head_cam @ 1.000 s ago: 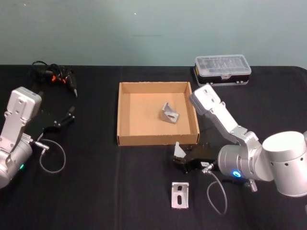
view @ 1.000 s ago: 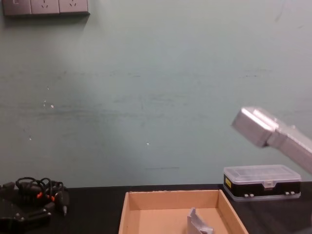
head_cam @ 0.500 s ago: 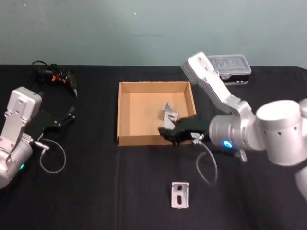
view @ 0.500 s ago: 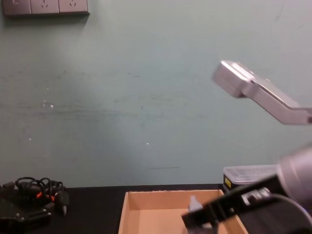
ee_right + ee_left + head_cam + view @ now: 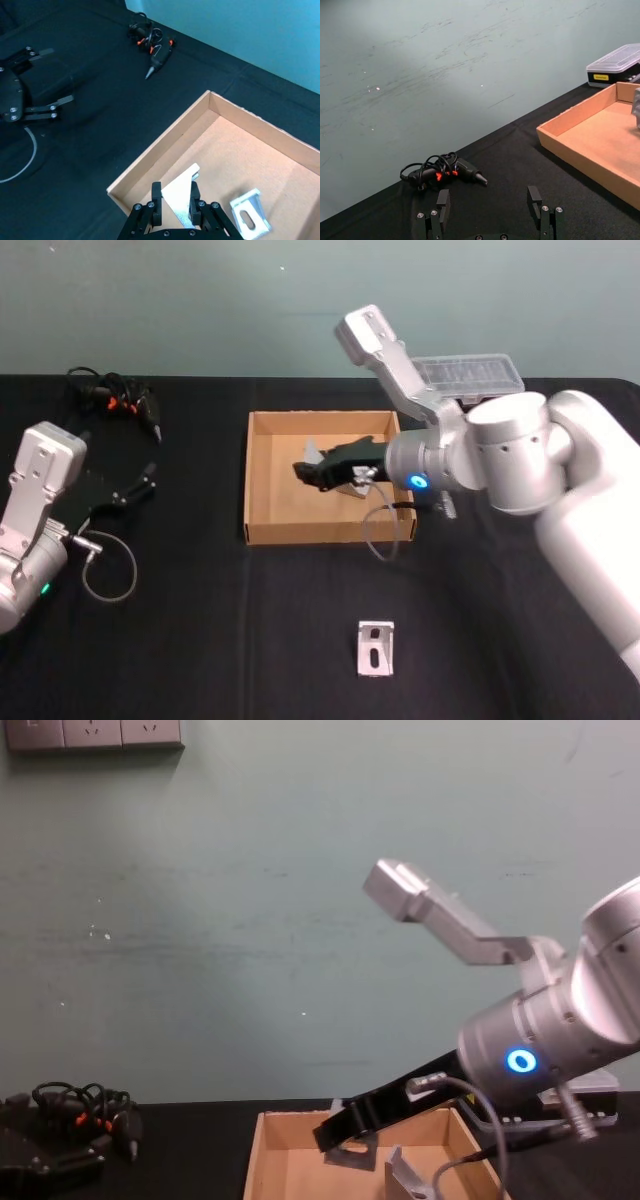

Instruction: Use one hand to pick up the angle iron from the table and place it into the box.

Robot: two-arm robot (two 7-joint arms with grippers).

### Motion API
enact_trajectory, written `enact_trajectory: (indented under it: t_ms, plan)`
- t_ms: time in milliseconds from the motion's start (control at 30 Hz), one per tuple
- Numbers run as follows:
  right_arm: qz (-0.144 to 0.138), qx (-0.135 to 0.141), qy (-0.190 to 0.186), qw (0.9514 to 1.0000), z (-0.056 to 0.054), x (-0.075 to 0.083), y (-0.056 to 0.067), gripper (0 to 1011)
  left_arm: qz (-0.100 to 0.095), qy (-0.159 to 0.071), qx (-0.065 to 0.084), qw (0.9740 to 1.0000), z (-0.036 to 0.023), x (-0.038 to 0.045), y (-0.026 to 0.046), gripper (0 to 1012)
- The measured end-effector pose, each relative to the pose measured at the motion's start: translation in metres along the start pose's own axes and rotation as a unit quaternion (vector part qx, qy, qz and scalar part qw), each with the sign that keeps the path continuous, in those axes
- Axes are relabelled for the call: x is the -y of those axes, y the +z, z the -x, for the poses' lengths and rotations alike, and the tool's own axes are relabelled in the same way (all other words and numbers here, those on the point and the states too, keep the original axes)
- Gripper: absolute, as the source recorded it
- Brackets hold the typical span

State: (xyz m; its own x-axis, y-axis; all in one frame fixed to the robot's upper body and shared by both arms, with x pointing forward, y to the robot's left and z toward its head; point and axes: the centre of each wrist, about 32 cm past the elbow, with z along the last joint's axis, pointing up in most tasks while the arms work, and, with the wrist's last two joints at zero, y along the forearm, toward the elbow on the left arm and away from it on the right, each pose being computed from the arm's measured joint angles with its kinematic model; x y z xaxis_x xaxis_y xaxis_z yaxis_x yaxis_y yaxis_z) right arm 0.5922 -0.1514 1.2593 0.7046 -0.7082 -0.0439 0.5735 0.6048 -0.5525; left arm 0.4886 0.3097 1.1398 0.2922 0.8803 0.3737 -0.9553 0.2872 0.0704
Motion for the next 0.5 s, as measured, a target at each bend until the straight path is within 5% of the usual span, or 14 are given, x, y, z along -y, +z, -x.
enact_trajectory:
  t_ms: [500]
  plan:
    - [0.015, -0.035, 0.017, 0.9991, -0.012, -0.04, 0.002, 303, 0.0, 0.0, 0.0, 1.0, 0.0, 0.0, 0.0, 1011]
